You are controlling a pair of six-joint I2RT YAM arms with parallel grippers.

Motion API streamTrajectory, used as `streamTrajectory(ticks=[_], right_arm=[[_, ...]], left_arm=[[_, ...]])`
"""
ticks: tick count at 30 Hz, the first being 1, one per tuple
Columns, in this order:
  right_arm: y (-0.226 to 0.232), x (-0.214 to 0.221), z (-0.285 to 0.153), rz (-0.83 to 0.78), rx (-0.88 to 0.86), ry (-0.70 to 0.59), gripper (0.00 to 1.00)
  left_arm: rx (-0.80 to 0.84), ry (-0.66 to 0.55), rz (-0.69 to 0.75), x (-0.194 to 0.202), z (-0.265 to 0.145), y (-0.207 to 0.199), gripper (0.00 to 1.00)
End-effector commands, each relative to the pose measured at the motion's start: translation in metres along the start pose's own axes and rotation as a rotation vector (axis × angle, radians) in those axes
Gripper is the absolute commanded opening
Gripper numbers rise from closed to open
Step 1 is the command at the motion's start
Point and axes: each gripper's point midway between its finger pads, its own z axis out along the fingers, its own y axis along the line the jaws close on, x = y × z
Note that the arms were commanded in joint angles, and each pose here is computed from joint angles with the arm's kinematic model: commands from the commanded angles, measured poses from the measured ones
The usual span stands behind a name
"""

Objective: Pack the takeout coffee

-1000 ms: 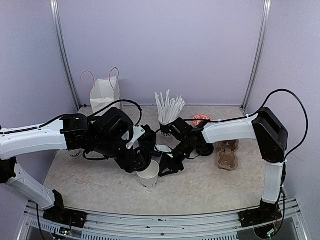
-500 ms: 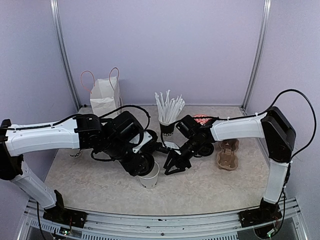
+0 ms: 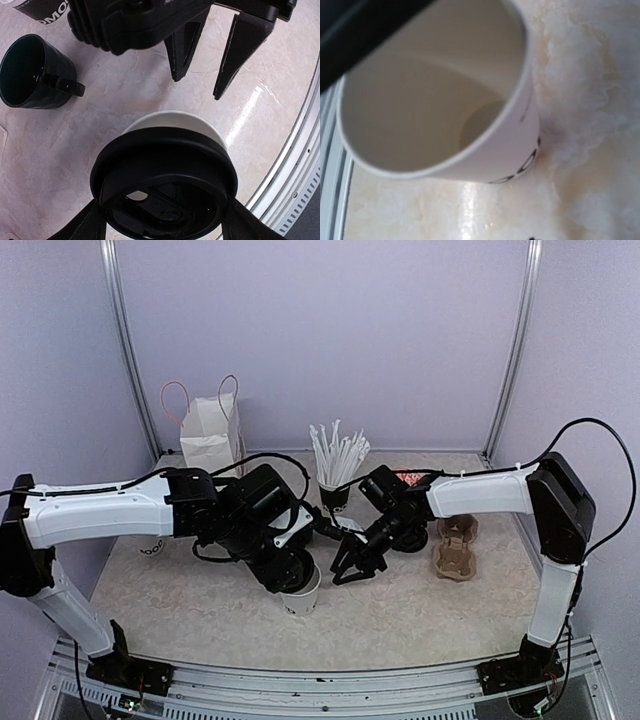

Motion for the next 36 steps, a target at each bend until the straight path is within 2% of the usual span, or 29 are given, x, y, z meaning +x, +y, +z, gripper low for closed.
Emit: streamTrajectory(ticks=[1, 19, 26, 29, 30, 36], right_arm=[[0.006, -0.003, -0.009, 0.003, -0.016, -0.026, 0.4], [0.006, -0.002, -0.017, 0.041, -0.041, -0.058, 0.4], [0.006, -0.005, -0.023, 0.052, -0.046, -0.069, 0.41], [0.008, -0.007, -0.027, 0.058, -0.053, -0.071, 0.42], [0.01, -0.008, -0.028, 0.059, -0.057, -0.071, 0.42], [0.019, -0.025, -0.037, 0.108, -0.109, -0.092, 0.45]], left_arm=[[0.015, -0.004, 0.017, -0.009, -0.003, -0.004, 0.74], [0.015, 0.038, 0.012, -0.009, 0.023, -0.006, 0.75], [-0.007, 0.026, -0.01, -0.017, 0.027, -0.004, 0.8], [-0.019, 0.012, -0.023, -0.022, 0.021, -0.002, 0.83], [-0.02, 0.004, -0.029, -0.023, 0.019, -0.001, 0.97], [-0.047, -0.075, -0.067, -0.039, -0.008, 0.003, 0.99]])
